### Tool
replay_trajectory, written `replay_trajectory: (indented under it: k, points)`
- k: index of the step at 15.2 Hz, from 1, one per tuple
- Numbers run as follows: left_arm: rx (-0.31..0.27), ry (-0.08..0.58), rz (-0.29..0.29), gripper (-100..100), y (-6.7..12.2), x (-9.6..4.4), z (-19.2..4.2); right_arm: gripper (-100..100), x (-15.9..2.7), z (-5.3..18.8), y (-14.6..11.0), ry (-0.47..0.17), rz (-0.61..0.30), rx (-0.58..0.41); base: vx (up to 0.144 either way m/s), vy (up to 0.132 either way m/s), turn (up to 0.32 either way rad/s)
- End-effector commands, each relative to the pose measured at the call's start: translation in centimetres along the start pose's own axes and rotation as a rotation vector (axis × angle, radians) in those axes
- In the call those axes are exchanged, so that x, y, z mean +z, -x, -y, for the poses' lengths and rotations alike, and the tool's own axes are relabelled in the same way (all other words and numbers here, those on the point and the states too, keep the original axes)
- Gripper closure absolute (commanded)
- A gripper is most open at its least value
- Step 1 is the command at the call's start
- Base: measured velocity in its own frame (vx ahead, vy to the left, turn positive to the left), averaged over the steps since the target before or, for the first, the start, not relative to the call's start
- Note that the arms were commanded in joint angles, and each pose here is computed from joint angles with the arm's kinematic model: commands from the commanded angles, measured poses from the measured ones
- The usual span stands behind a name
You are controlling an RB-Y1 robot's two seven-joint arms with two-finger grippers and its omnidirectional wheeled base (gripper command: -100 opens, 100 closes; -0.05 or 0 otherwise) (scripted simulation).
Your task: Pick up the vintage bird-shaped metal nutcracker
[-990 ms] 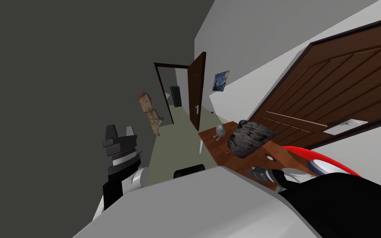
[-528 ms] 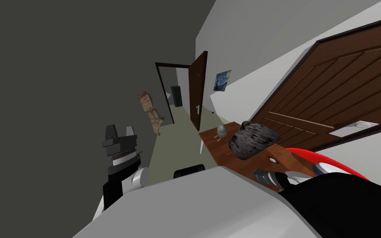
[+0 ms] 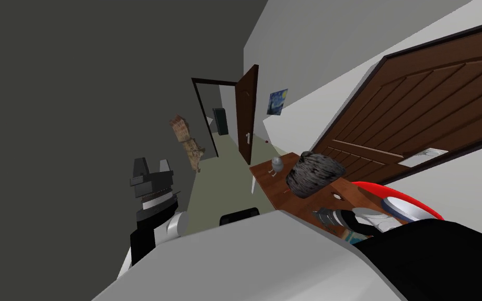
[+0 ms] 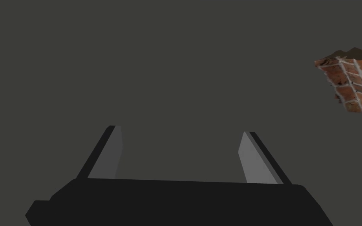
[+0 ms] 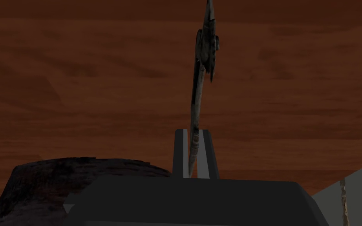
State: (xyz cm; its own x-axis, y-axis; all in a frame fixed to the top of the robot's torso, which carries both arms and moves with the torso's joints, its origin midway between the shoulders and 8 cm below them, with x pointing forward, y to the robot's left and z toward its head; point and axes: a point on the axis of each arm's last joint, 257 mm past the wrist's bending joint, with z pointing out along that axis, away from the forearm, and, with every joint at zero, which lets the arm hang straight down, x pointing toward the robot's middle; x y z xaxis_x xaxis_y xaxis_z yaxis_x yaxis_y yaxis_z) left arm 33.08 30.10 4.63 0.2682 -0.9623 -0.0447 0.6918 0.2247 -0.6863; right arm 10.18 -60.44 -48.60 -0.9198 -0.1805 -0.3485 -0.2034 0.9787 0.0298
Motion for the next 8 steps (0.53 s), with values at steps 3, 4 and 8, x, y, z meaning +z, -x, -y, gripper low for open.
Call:
replay_trajectory:
  k: [3, 4, 8]
  points:
    - [0.0, 0.0, 0.0, 0, 0.0, 0.0, 0.0, 100, 0.1, 0.1, 1.4, 0.008, -0.003, -0.017, -0.026, -0.001, -0.08]
    - [0.0, 0.0, 0.0, 0, 0.0, 0.0, 0.0, 100, 0.0, 0.1, 2.0, 0.011, -0.005, -0.023, -0.024, 0.0, -0.084]
    - [0.0, 0.0, 0.0, 0, 0.0, 0.0, 0.0, 100, 0.0, 0.1, 2.7, 0.015, -0.006, -0.03, -0.023, 0.0, -0.067]
